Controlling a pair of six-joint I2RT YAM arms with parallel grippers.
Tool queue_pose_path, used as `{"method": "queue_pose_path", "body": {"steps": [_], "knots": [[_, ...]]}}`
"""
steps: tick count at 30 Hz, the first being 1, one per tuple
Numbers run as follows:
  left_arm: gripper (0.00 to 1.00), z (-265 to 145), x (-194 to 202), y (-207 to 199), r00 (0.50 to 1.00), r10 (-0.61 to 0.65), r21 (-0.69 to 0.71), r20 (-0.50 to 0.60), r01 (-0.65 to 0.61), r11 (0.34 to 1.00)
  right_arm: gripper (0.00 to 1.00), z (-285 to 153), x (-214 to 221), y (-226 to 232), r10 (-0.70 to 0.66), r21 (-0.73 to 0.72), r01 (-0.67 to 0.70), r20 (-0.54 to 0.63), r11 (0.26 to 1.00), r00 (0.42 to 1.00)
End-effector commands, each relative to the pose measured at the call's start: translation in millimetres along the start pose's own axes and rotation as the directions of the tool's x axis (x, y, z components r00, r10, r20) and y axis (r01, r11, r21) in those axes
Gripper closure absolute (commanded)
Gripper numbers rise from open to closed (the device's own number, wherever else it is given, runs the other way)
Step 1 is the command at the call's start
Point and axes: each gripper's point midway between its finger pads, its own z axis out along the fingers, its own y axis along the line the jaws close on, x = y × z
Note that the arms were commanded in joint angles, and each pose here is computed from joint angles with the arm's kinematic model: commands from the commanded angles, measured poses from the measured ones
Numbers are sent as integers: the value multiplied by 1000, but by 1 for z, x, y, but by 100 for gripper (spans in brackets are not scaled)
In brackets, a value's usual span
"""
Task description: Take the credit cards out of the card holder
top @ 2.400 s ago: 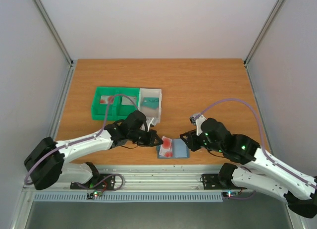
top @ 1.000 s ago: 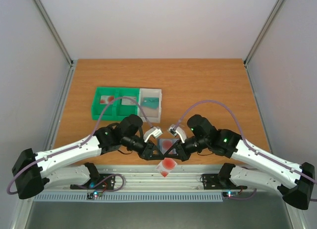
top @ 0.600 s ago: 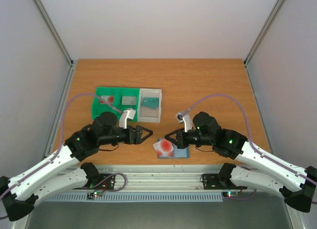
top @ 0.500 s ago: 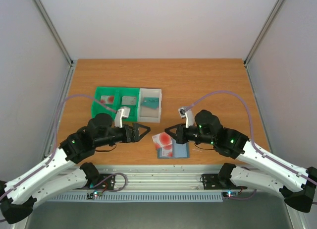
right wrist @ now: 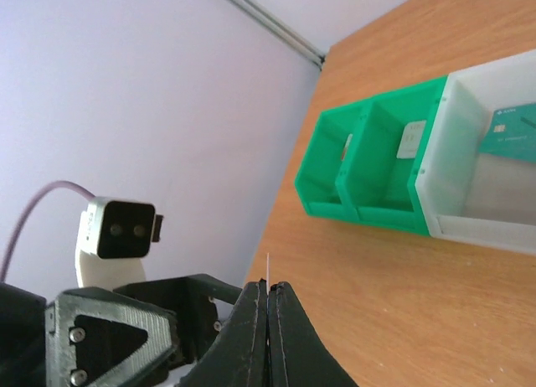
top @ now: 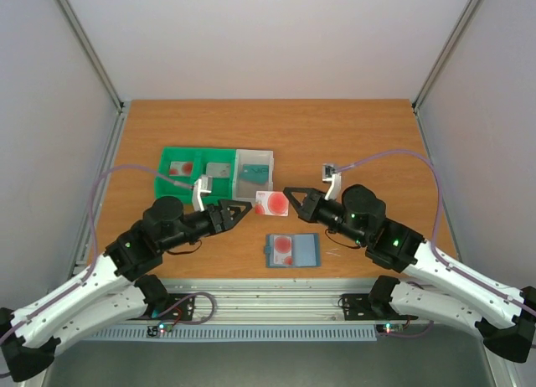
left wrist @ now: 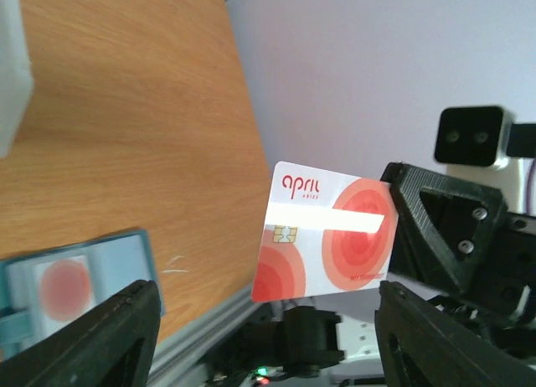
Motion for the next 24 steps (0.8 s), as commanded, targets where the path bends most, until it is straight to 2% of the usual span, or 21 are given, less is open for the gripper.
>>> {"method": "queue_pose_path", "body": {"steps": [1,4,8,13,16,20,24], "knots": [[31,12,-11,-33,999,-19,164,30,14,986,99,-5,-24,10,87,-66,-79,128,995,988],[37,20,-12,-38,998,-52,223,26,45,974,99,-4,-25,13,103,-88,-92,132,992,986],[52,25,-14,-39,996,-86,248,31,76,966,99,-6,-25,11,113,-87,-102,137,991,984],[98,22,-19,-37,992,-105,254,69,84,964,99,-5,-24,10,107,-81,-96,134,992,985],[100,20,-20,-32,992,-92,229,83,71,971,97,-4,-18,2,95,-50,-90,118,995,988],[100,15,-20,-27,994,-46,189,101,26,982,84,-3,-10,-10,52,3,-53,89,999,995],[99,7,-24,-16,994,35,82,100,-43,996,62,-6,4,-28,-9,95,7,22,995,1000]]}}
